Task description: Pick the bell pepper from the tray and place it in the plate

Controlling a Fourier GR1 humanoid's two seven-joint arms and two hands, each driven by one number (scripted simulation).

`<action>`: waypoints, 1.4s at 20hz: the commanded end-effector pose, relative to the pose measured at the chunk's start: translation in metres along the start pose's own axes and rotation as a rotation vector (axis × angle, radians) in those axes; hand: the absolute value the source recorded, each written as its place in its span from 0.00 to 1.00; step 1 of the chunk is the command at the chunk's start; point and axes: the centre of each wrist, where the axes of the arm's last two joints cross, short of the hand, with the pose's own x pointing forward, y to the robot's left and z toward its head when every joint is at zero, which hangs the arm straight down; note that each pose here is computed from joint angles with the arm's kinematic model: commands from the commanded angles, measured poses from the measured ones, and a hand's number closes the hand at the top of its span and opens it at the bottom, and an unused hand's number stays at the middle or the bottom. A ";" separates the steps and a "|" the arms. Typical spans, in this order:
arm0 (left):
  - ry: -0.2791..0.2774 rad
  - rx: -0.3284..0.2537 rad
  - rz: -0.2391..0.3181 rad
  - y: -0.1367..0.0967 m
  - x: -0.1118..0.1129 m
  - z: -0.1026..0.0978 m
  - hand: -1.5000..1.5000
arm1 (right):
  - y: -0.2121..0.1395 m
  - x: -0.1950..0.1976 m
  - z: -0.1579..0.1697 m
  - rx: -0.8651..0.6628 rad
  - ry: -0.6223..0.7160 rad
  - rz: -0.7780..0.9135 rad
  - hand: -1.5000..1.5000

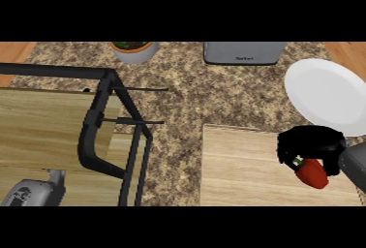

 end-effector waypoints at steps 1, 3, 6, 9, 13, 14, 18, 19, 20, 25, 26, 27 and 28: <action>0.086 0.075 -0.005 0.012 -0.004 -0.013 0.50 | 0.005 0.001 -0.020 -0.081 -0.001 -0.134 1.00; 0.088 0.080 -0.002 0.021 -0.022 0.010 0.50 | 0.015 0.001 -0.031 -0.192 0.204 -0.250 1.00; 0.068 0.083 0.012 0.016 -0.009 0.005 0.50 | 0.027 -0.001 -0.051 -0.343 0.440 -0.420 1.00; 0.078 0.111 0.014 0.016 -0.002 0.003 0.50 | -0.006 -0.001 -0.060 -0.519 0.578 -0.320 1.00; 0.102 0.125 0.000 0.025 -0.018 0.015 0.50 | -0.042 0.005 -0.057 -0.821 0.661 -0.232 1.00; 0.101 0.116 0.011 0.020 -0.017 0.007 0.50 | -0.057 0.007 -0.061 -0.918 0.679 -0.185 1.00; 0.089 0.121 -0.006 0.032 -0.012 0.014 0.50 | -0.075 0.014 -0.045 -1.142 0.838 -0.080 1.00; 0.085 0.112 0.011 0.028 0.002 0.001 0.50 | -0.073 0.015 -0.040 -1.177 0.856 -0.060 1.00; 0.102 0.102 0.008 0.032 -0.010 0.006 0.50 | -0.078 0.020 -0.032 -1.191 0.898 -0.065 1.00; 0.103 0.104 0.013 0.018 -0.017 -0.006 0.50 | -0.086 0.020 0.001 -1.300 0.978 -0.198 1.00; 0.089 0.095 -0.008 0.014 -0.003 -0.008 0.50 | -0.071 0.020 0.009 -1.301 1.011 -0.203 1.00; 0.067 0.069 0.008 0.023 0.002 0.003 0.50 | -0.067 0.019 0.009 -1.301 1.048 -0.215 1.00; 0.098 0.068 0.006 0.023 -0.003 0.005 0.50 | -0.074 0.018 0.017 -1.340 1.042 -0.262 1.00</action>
